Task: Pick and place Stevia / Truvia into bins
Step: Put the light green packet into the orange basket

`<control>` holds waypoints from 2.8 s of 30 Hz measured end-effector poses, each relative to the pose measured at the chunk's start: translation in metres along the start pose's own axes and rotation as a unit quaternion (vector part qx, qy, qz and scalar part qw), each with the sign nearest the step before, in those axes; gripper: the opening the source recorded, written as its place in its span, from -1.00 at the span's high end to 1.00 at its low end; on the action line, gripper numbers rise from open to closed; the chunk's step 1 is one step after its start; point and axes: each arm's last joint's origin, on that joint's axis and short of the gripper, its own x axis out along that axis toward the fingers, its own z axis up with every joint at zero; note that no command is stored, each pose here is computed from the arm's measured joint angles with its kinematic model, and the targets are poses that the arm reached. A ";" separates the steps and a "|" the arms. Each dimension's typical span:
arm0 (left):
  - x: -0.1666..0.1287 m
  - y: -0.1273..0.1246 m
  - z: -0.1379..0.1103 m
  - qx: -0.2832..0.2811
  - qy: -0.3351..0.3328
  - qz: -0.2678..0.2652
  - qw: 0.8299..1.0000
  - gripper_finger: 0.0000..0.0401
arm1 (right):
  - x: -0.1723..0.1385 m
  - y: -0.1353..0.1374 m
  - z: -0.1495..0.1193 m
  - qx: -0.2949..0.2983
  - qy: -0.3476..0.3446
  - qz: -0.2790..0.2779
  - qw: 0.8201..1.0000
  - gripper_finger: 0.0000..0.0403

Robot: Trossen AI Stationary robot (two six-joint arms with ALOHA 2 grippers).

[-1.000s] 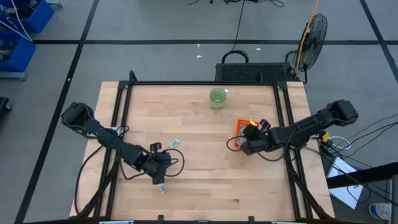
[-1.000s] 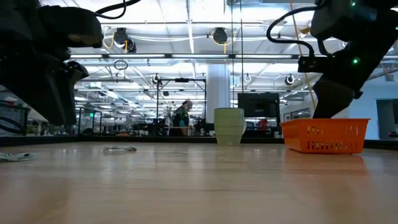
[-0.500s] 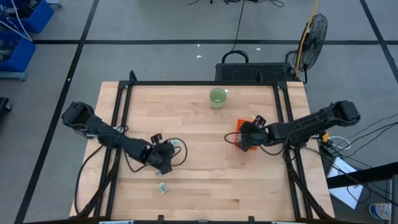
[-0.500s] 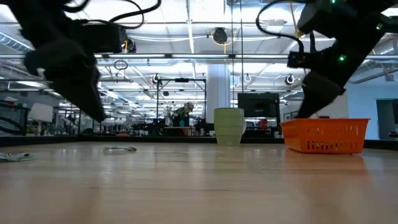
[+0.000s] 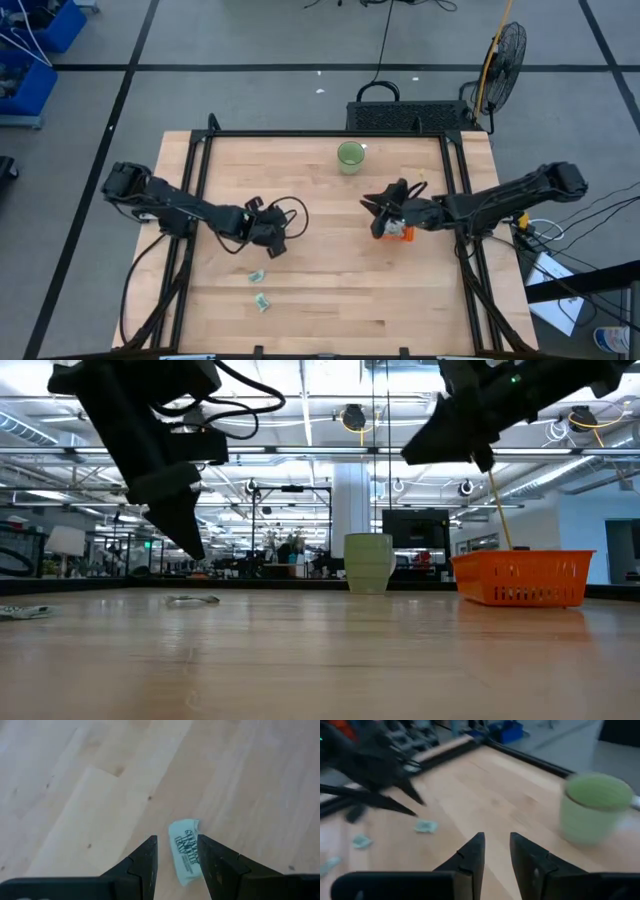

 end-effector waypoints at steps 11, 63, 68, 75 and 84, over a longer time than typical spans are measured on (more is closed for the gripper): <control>0.034 -0.022 -0.010 0.049 0.015 0.001 0.999 0.28 | 0.017 0.013 -0.008 -0.021 -0.016 0.016 1.000 0.60; -0.030 -0.011 0.060 0.035 -0.123 -0.387 0.913 0.99 | 0.106 0.081 -0.049 -0.268 -0.096 0.281 0.916 0.14; -0.031 -0.011 0.062 0.035 -0.132 -0.392 0.910 0.99 | 0.103 0.081 -0.046 -0.267 -0.098 0.299 0.911 0.23; -0.030 -0.009 0.064 0.023 -0.137 -0.391 0.910 0.99 | 0.103 0.082 -0.049 -0.283 -0.092 0.313 0.902 0.41; -0.029 -0.003 0.069 0.011 -0.151 -0.386 0.910 0.99 | 0.103 0.082 -0.049 -0.292 -0.091 0.315 0.899 0.75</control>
